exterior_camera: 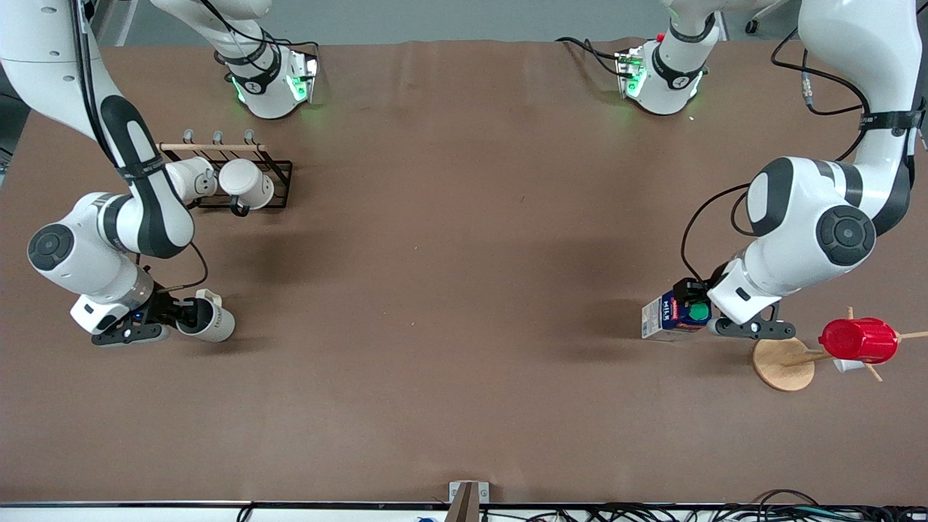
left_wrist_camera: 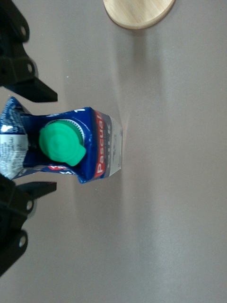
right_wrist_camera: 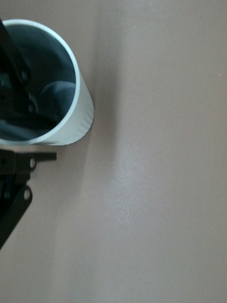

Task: Place cup and milk on table
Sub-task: 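Carry the mug and milk carton toward the table middle with both grippers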

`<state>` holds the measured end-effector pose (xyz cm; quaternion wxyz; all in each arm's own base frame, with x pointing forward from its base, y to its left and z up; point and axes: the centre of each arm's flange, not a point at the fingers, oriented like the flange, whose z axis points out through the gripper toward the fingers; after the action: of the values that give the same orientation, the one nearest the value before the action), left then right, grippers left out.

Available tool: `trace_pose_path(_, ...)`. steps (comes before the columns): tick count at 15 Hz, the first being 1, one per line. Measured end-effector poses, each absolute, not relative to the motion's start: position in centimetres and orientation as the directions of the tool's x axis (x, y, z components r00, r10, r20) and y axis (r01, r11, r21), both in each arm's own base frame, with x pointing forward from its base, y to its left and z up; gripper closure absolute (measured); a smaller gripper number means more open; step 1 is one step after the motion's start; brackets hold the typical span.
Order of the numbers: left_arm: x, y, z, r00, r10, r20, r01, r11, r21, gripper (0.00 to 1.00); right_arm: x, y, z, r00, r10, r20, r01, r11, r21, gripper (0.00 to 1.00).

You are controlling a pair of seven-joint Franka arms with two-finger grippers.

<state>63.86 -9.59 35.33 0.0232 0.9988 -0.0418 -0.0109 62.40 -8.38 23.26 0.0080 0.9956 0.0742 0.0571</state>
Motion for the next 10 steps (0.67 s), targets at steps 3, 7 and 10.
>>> trace_pose_path(3, 64.1, -9.6, 34.5, 0.996, -0.083, -0.018, -0.082, -0.995, 0.050, 0.31, 62.4, -8.2, 23.3, 0.983, 0.148, 0.111, 0.146, -0.989, 0.024, 0.96)
trace_pose_path(7, 64.4, -9.6, 33.8, 0.996, -0.082, -0.023, -0.081, -0.995, 0.053, 0.51, 63.8, -7.5, 26.9, 0.991, 0.114, 0.071, 0.114, -0.993, -0.002, 0.96)
trace_pose_path(10, 64.9, -9.7, 34.0, 0.997, -0.082, -0.015, -0.081, -0.995, 0.055, 0.59, 65.8, -0.6, 33.0, 0.999, 0.002, 0.044, 0.005, -0.998, -0.068, 0.96)
